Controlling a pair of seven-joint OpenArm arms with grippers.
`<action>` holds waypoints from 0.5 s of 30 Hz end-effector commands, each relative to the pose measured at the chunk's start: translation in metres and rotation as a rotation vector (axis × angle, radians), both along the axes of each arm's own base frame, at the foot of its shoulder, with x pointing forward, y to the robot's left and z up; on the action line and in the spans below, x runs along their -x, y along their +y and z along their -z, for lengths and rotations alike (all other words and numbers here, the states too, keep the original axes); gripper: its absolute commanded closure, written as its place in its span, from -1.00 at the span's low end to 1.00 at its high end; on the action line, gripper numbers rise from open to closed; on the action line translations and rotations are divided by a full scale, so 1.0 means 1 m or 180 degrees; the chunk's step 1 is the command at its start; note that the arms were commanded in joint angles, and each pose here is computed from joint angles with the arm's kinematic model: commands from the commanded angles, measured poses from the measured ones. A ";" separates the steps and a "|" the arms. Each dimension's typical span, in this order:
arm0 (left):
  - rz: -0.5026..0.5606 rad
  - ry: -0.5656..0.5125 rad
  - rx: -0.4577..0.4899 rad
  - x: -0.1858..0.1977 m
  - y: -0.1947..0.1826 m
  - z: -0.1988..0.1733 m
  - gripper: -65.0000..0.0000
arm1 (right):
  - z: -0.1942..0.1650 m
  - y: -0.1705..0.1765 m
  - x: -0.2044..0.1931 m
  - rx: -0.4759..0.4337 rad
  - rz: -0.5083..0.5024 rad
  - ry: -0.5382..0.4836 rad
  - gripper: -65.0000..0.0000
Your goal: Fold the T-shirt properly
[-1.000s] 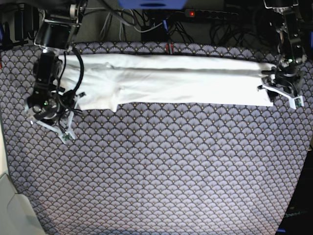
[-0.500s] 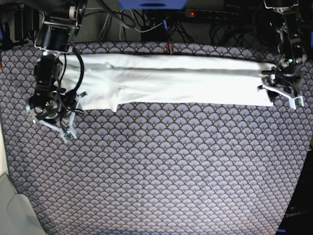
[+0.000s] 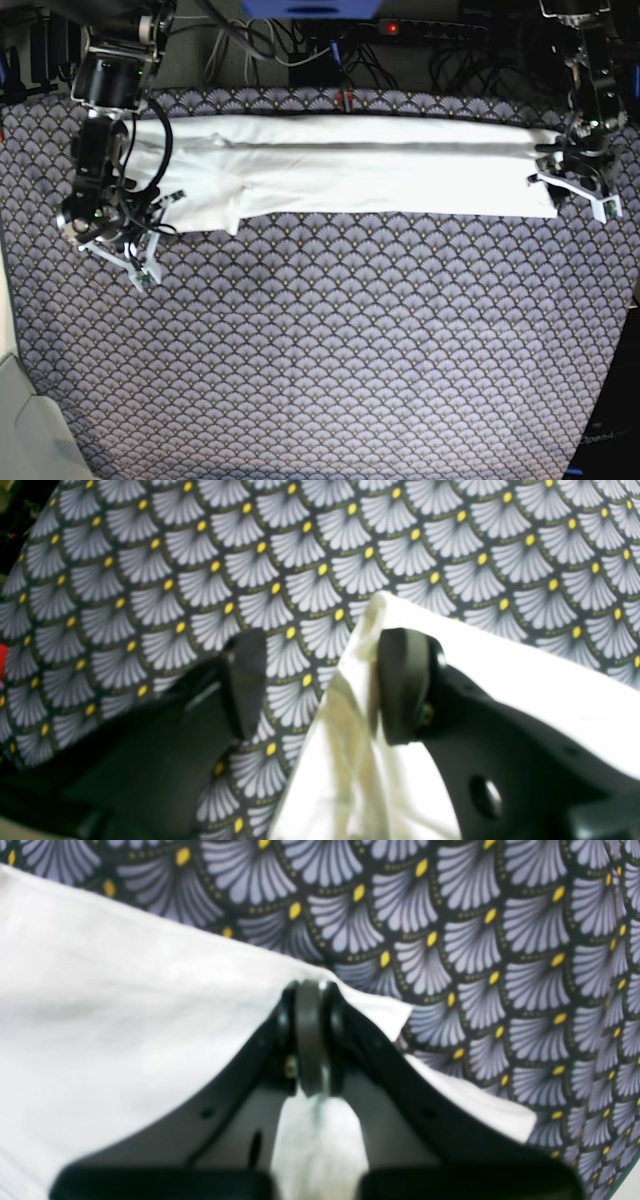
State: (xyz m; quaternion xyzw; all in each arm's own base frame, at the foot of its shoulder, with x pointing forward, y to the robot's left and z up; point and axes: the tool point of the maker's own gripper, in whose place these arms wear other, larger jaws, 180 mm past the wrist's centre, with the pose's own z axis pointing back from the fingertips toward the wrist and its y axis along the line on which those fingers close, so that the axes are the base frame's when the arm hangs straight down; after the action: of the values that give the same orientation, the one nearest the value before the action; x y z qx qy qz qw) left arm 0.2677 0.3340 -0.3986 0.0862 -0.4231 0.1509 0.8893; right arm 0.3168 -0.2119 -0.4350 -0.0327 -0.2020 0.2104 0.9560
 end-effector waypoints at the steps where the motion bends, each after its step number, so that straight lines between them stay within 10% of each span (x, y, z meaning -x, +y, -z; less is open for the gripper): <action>1: 0.0012 -0.0173 -0.0108 -0.010 0.007 -0.017 -0.07 | 0.006 -0.006 0.008 0.0104 0.0012 0.0148 1.00; 15: 0.0006 -0.0190 -0.0101 -0.013 0.008 -0.019 -0.07 | -0.055 -0.019 0.002 0.0442 -0.0025 -0.0441 1.00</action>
State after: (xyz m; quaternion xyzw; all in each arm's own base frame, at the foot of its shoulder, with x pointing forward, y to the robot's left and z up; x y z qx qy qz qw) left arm 0.2731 0.3348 -0.3946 0.0862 -0.4296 0.1528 0.8858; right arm 0.3080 -0.2284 -0.3894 -0.1054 -0.2395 0.2271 0.9381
